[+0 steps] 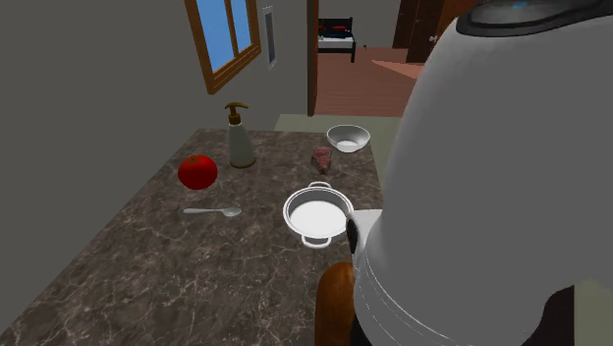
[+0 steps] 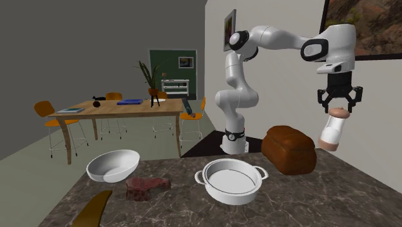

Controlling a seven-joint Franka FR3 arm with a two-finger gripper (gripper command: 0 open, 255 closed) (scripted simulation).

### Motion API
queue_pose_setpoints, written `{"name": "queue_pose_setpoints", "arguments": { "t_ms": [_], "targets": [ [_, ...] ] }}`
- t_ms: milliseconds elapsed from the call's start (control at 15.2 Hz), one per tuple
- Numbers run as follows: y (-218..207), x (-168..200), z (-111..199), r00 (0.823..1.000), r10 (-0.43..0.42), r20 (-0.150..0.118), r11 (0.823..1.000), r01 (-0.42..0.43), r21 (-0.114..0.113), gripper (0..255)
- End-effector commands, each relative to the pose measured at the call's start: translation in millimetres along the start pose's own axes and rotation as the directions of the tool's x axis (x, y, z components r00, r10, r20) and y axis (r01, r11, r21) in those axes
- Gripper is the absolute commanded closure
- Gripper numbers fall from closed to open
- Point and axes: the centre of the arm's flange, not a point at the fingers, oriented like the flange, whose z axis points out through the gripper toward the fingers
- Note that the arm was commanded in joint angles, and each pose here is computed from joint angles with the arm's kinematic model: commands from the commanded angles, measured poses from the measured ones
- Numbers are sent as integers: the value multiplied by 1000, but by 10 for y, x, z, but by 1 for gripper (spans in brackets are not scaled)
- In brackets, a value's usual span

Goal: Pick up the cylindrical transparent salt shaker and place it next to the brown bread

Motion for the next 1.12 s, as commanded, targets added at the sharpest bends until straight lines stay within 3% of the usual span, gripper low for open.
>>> {"name": "queue_pose_setpoints", "arguments": {
  "t_ms": [0,858,1056],
  "targets": [
    [10,2,112,1000,0,0,1000,0,1,255],
    [121,14,825,1000,0,0,1000,0,1,255],
    [121,14,825,1000,0,0,1000,0,1,255]
  ]
}}
